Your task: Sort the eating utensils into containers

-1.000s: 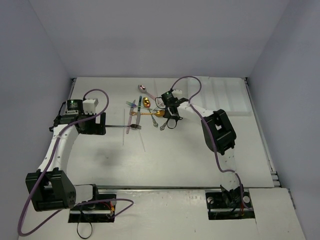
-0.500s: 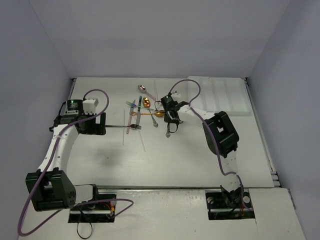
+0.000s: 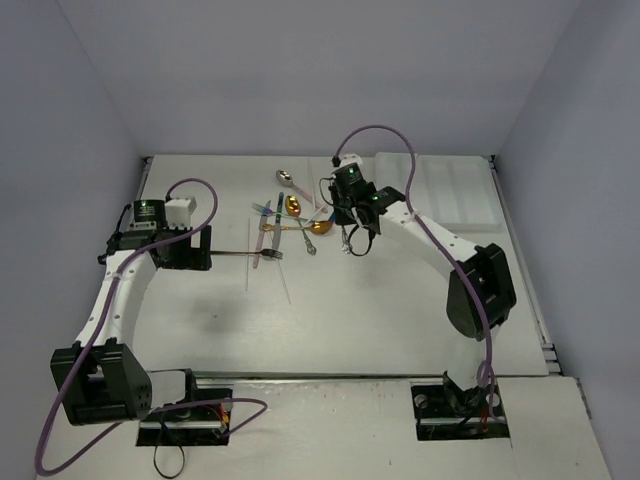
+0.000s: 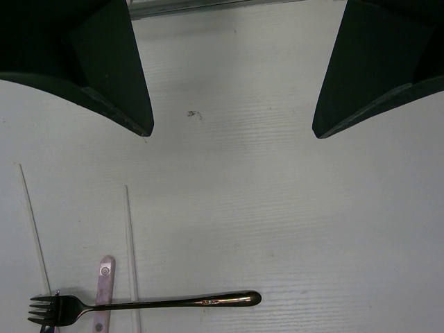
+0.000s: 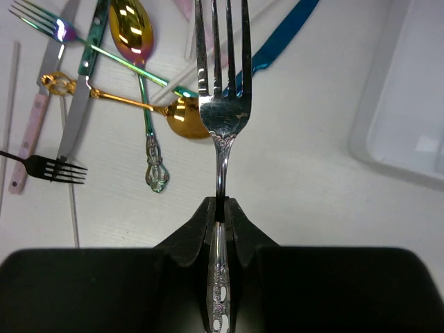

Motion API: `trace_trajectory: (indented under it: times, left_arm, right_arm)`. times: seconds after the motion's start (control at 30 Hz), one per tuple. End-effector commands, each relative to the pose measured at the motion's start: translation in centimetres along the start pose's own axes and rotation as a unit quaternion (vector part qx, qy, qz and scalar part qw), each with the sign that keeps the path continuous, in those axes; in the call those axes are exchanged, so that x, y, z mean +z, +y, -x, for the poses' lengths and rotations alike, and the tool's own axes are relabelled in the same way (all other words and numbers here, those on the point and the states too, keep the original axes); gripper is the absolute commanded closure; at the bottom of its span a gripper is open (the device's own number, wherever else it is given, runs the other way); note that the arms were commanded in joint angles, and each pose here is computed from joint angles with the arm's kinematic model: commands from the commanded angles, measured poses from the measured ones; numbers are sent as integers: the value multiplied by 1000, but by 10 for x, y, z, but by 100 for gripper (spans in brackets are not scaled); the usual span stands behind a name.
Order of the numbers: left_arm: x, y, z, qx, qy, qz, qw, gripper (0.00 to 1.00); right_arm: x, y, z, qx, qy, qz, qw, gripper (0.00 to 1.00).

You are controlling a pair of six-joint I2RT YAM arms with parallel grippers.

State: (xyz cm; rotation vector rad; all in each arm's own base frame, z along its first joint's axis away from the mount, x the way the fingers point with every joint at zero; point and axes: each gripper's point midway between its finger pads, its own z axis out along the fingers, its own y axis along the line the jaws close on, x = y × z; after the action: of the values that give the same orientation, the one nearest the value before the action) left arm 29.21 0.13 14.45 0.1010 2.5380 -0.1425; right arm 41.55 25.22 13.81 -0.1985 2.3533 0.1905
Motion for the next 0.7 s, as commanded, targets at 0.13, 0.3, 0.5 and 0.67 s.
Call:
trace_trajectory:
  times: [0.13,0.3,0.5,0.67]
  left_arm:
    - [-21,-2,33,25,-64,-6,998,3]
    - [-25,-8,42,30,-74,-21,997,3]
    - [-26,-12,50,29,-80,-32,996,3]
    - [-30,-13,50,39,-88,-32,995,3]
  right_arm:
    - [-50,-105,79,-135,-59,8,989,100]
    - [-45,-234,80,-135,-17,-42,990,100]
    - [-37,-349,68,-118,2,-85,989,100]
    - [-22,-394,70,-95,0,-95,991,100]
